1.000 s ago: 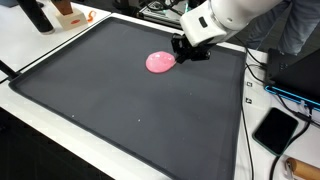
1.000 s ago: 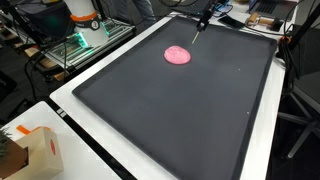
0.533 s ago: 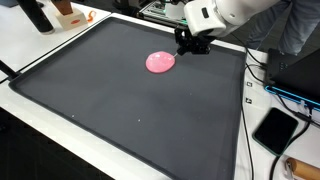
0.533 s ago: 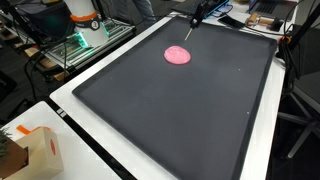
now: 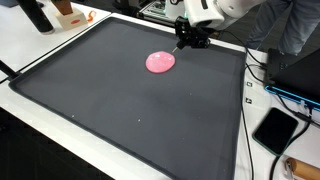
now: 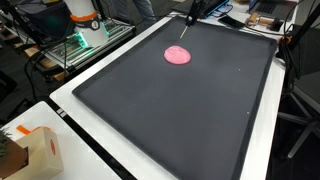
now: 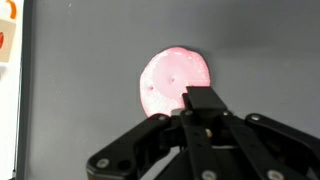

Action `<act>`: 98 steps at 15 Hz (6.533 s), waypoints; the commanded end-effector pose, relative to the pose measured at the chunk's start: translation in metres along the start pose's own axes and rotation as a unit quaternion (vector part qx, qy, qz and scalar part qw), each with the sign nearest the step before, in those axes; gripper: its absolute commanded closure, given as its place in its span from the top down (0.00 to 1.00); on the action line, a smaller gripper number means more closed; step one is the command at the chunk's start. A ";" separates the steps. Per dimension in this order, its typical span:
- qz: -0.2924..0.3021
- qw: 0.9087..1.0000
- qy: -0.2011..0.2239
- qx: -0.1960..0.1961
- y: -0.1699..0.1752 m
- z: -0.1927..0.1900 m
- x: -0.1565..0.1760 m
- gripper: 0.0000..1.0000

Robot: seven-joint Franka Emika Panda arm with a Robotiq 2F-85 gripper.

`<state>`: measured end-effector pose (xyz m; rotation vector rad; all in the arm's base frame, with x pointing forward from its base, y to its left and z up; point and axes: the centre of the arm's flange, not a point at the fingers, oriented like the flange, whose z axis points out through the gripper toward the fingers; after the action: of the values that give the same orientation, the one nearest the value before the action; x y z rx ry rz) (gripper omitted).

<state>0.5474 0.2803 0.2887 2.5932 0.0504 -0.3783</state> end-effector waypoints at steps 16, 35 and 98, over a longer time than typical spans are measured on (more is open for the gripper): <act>0.007 0.995 0.041 0.087 0.055 -0.007 -0.040 0.03; 0.063 0.986 0.088 0.129 0.108 -0.098 -0.059 0.03; -0.203 0.954 0.141 0.167 0.076 0.096 -0.025 0.03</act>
<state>0.5099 0.1720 0.2615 2.9332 0.6585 -0.1831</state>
